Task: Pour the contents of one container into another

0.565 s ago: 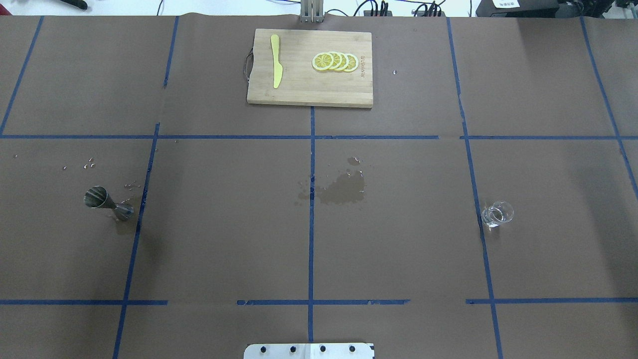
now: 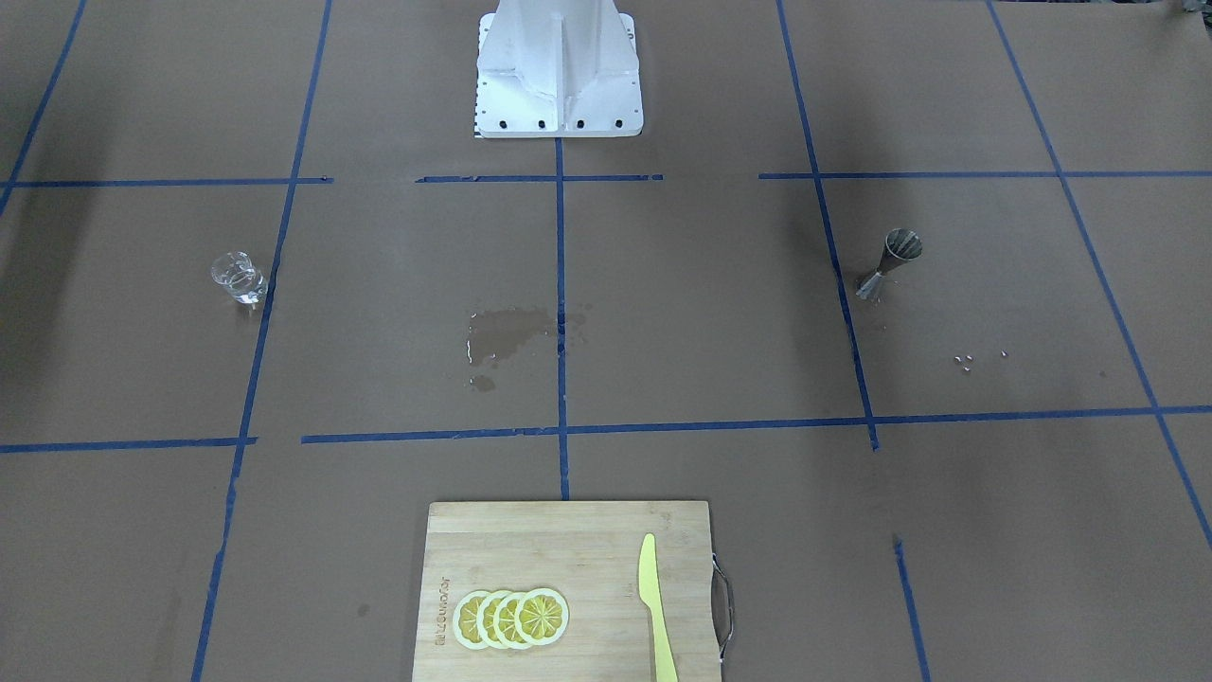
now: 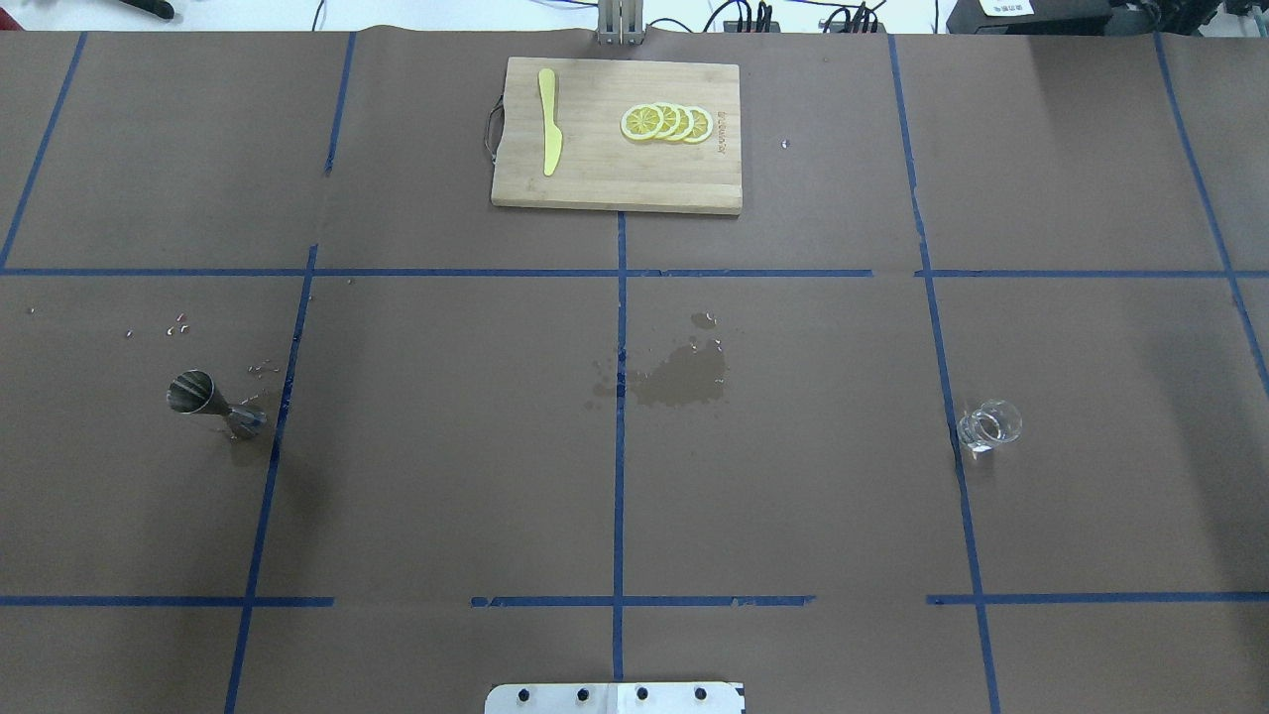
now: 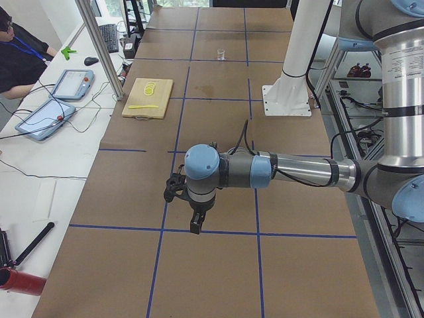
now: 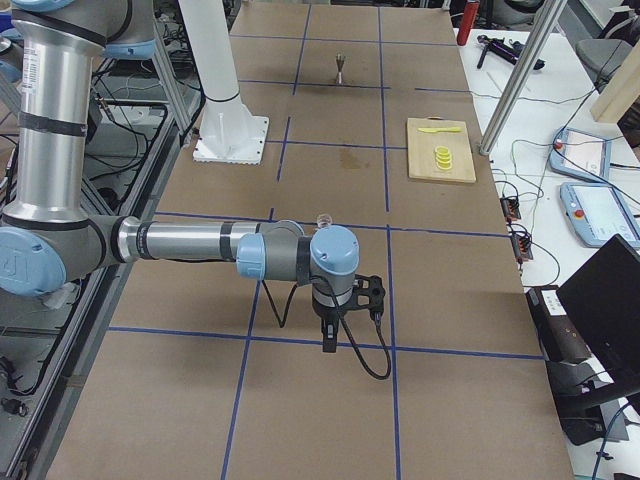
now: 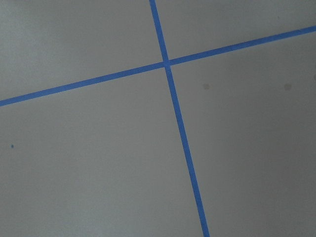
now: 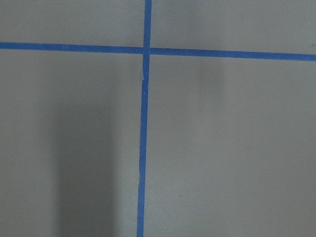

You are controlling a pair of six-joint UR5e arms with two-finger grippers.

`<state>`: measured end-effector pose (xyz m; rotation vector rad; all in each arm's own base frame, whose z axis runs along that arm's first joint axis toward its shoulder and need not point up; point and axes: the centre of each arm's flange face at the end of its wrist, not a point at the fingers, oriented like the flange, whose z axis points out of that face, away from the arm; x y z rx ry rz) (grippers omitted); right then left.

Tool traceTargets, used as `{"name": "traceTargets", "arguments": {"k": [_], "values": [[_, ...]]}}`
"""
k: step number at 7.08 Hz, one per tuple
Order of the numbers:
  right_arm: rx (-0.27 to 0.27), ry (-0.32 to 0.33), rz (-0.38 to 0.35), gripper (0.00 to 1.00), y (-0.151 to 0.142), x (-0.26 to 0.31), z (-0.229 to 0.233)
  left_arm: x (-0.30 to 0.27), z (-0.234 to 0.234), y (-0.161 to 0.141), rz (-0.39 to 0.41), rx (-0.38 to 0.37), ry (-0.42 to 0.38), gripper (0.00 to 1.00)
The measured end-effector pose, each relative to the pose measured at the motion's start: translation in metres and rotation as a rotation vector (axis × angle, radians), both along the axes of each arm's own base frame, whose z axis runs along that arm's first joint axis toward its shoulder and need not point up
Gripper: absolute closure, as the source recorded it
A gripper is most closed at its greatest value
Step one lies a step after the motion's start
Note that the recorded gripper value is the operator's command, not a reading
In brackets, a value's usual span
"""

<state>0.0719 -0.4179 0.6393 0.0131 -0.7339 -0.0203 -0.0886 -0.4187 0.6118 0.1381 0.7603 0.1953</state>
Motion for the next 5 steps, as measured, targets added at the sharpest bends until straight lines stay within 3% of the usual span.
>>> {"name": "traceTargets", "arguments": {"k": [2, 5], "values": [[0.039, -0.05, 0.0, 0.0, -0.004, -0.005, -0.015, 0.0, -0.007, -0.005, -0.004, 0.013, 0.008, 0.0], [0.121, -0.062, 0.0, 0.0, -0.007, -0.006, -0.026, -0.002, -0.02, -0.045, -0.005, 0.08, 0.008, 0.0]]}}
